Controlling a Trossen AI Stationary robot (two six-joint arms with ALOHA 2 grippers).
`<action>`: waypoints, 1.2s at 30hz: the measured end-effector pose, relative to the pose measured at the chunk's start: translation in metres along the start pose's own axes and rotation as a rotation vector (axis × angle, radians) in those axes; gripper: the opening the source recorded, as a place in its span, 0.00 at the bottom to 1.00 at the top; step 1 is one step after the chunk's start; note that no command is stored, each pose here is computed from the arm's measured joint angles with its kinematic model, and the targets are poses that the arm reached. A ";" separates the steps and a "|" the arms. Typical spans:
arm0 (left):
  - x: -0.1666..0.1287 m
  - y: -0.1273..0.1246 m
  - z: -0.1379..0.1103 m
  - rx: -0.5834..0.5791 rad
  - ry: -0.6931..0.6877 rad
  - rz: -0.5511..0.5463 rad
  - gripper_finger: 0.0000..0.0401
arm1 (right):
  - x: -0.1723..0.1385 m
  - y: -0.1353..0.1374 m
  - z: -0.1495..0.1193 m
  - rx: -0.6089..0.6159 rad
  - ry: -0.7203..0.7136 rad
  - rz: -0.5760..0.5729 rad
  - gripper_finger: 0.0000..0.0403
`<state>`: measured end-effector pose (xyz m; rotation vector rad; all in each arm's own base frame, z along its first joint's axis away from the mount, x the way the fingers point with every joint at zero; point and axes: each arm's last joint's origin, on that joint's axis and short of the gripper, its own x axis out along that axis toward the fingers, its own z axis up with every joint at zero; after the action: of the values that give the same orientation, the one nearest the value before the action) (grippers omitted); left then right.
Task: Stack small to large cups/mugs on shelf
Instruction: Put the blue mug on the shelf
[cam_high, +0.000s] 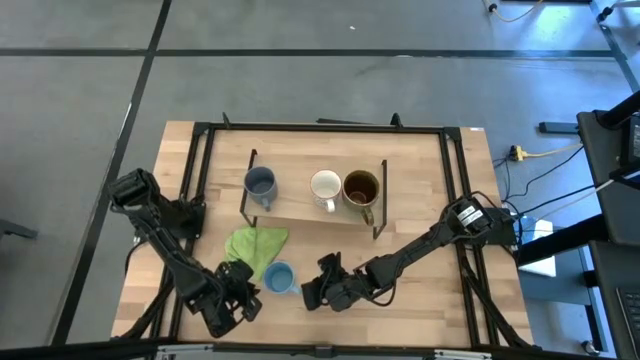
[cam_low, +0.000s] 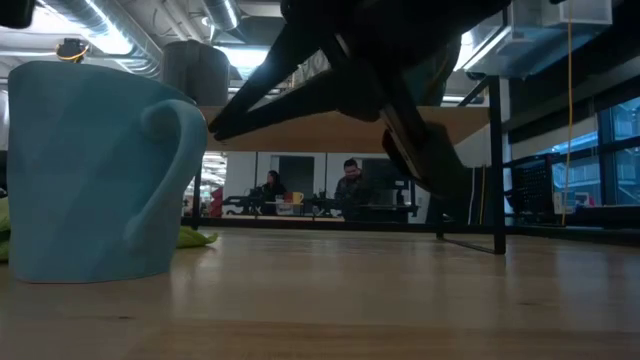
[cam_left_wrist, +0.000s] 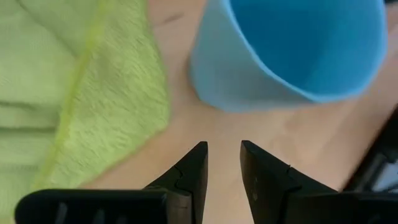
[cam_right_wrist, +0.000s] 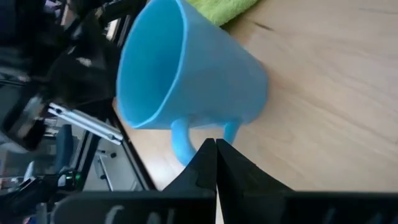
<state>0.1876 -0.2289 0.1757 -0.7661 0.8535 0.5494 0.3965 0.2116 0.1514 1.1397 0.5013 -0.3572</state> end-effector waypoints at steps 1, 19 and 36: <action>0.001 0.001 0.001 -0.001 -0.011 0.005 0.22 | 0.000 0.001 0.000 0.000 0.001 0.006 0.00; 0.015 0.000 0.024 0.059 -0.078 0.046 0.22 | 0.000 0.007 0.000 0.006 0.020 0.063 0.00; 0.026 -0.003 0.045 0.101 -0.099 0.071 0.22 | -0.007 0.010 -0.012 0.023 0.011 0.086 0.00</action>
<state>0.2244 -0.1925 0.1746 -0.6129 0.8129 0.5981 0.3937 0.2261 0.1587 1.1819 0.4573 -0.2830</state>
